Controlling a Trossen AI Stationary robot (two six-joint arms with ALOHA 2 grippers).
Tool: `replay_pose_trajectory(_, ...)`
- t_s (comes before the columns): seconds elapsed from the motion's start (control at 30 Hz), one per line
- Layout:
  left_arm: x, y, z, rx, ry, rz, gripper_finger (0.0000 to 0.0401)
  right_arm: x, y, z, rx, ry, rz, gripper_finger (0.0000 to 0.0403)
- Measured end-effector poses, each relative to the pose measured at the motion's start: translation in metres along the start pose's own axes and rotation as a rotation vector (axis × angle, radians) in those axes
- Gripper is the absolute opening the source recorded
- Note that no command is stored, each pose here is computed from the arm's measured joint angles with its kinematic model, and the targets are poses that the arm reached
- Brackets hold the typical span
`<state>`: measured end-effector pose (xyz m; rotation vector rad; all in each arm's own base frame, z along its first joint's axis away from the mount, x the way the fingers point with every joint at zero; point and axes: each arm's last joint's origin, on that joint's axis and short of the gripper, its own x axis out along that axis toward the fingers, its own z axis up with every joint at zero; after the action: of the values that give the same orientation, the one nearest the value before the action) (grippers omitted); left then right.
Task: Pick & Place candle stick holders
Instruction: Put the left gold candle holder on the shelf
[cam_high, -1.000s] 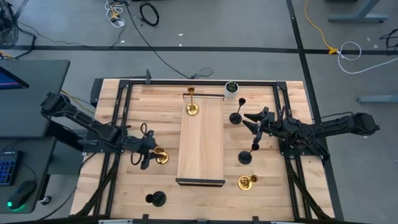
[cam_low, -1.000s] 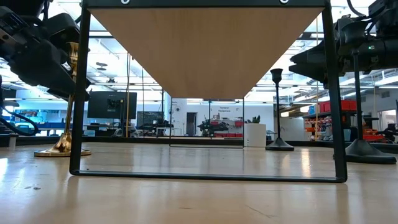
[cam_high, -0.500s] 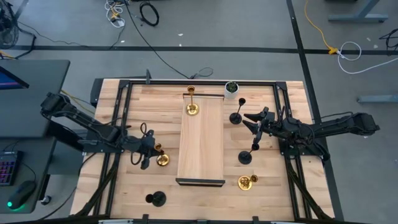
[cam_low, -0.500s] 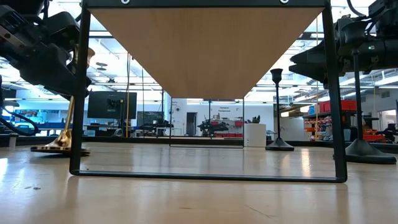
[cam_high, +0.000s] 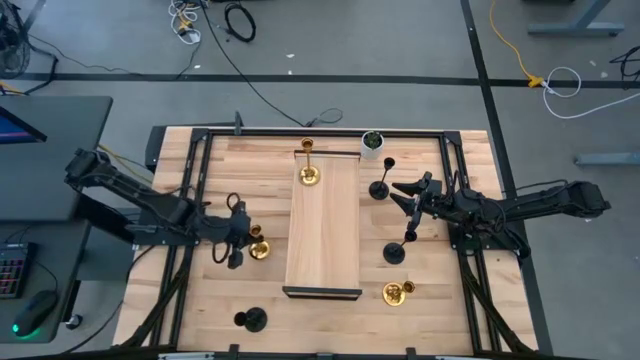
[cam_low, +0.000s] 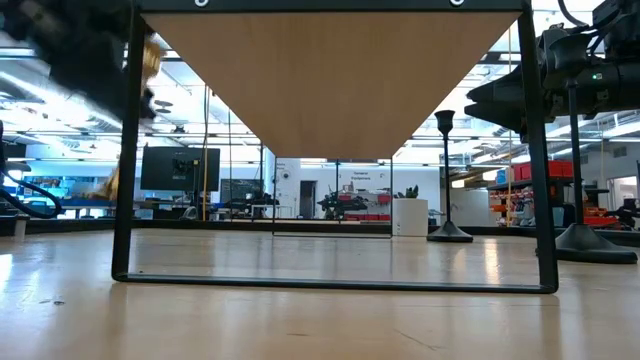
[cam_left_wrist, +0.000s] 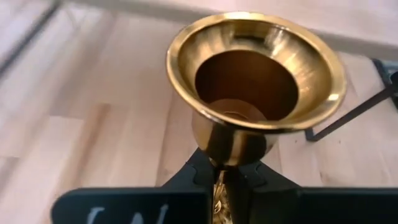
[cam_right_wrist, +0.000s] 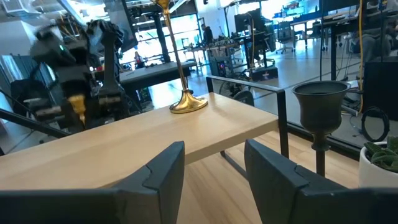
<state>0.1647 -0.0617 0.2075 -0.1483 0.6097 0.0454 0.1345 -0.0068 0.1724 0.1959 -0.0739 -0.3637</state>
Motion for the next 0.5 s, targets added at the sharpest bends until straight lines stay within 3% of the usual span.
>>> replay_pose_trajectory(0.13,-0.024,-0.006,0.04,0.076,-0.011,0.034,0.0014,0.0,0.0,0.0,0.0,0.0,0.0,0.0169)
replay_pose_trajectory(0.3,-0.057,-0.011,0.087,0.141,-0.125,0.071,0.0014,0.0,0.0,0.0,0.0,0.0,0.0,0.0169)
replay_pose_trajectory(0.5,-0.072,-0.005,0.117,0.142,-0.256,0.095,0.0014,0.0,0.0,0.0,0.0,0.001,0.0,0.0169)
